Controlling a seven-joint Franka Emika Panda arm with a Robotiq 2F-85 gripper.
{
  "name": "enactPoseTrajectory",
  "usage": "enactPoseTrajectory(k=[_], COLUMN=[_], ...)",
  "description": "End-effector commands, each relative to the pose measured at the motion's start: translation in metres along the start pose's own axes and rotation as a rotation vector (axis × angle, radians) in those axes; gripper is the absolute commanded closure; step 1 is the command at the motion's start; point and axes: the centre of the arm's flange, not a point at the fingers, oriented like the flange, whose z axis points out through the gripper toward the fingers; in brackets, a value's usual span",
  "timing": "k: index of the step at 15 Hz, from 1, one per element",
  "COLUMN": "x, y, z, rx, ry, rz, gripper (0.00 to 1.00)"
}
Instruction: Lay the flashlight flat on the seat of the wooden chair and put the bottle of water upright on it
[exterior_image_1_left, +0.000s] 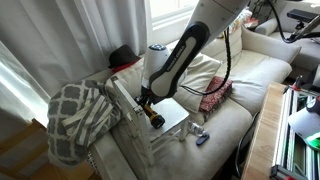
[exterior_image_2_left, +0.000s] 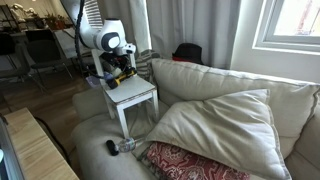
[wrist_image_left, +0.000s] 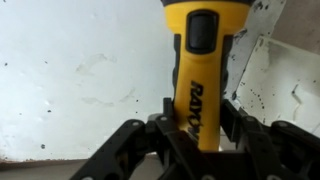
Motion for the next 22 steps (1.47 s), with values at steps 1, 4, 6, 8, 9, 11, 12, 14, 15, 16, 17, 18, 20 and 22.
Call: enactPoseTrajectory(k=[1,4,6,8,9,11,12,14,15,16,17,18,20,22], x=[-0.005,-0.005,-0.007,-0.007,-0.009,-0.01,-0.011,-0.011,-0.011,-0.011,-0.012,-0.013,-0.018,-0.028], y=[0.011,0.014,0.016,0.018,0.018,0.018,0.019,0.019,0.019,0.021,0.025,0.029,0.039,0.049], z=[0.015,0.019,0.022,0.021,0.019,0.011,0.007,-0.004,-0.014,-0.024,-0.039,-0.053,-0.082,-0.11], rx=[-0.012,-0.008,-0.012,-0.01,-0.003,-0.008,-0.014,-0.02,-0.022,-0.04,-0.051,-0.068,-0.098,-0.114], ry=[-0.046,-0.061,-0.074,-0.076,-0.083,-0.092,-0.095,-0.081,-0.073,-0.067,-0.05,-0.04,-0.026,-0.015], rz=[0.064,0.089,0.097,0.099,0.098,0.098,0.098,0.091,0.086,0.081,0.082,0.085,0.067,0.043], gripper=[0.76,0.76,0.64,0.27,0.23,0.1,0.01,0.0,0.0,0.0,0.0,0.0,0.0,0.0])
